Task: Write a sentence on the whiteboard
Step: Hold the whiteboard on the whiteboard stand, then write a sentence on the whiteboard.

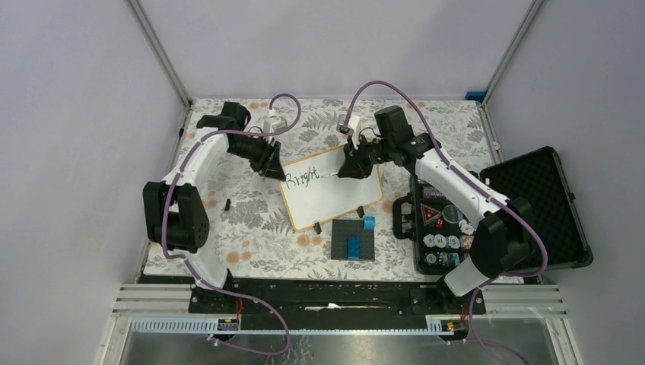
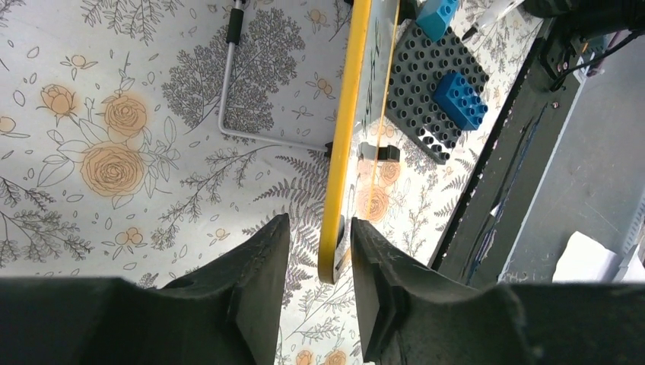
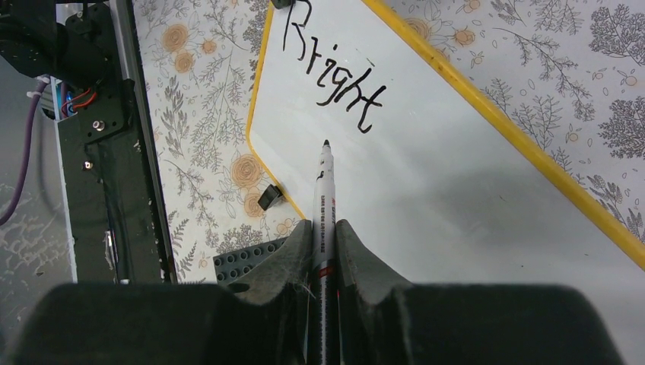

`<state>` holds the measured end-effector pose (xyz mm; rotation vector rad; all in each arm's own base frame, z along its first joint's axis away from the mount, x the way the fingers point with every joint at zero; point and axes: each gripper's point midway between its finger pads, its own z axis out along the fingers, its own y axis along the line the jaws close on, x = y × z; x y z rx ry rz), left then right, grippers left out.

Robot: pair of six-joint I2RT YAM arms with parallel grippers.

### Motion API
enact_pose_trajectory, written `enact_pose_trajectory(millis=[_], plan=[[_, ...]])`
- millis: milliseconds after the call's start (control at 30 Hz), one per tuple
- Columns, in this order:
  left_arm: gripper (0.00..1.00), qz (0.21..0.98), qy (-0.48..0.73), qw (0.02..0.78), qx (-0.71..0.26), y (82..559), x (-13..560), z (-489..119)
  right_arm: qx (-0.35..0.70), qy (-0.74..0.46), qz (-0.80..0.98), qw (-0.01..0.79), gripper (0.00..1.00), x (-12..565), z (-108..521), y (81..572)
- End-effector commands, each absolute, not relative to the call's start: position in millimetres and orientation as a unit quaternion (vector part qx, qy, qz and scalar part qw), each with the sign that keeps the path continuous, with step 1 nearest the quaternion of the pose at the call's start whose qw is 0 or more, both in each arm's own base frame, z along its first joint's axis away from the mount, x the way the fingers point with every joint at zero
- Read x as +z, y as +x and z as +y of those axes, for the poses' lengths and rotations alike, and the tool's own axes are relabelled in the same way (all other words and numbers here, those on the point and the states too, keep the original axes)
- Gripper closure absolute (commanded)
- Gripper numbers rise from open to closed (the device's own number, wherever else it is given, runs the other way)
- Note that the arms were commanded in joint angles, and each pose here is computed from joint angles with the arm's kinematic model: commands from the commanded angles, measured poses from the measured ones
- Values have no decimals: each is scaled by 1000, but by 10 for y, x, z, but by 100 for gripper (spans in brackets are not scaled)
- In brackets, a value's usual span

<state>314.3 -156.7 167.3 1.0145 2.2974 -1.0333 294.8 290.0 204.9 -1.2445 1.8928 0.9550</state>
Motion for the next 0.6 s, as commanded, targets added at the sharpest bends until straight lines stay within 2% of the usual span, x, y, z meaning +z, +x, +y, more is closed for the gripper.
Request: enact_pose_trajectory(millis=[0, 267, 567], plan=[[59, 807, 367, 260, -383, 3197, 1892, -1635, 358, -474, 714, 372, 100, 2261, 2915, 3076], [60, 800, 323, 287, -417, 3249, 1979, -1624, 367, -452, 723, 371, 100, 2225, 2949, 3122], [68, 804, 317, 280, -418, 3242, 1911, -1605, 382, -439, 723, 371, 100, 2158, 2995, 3130]])
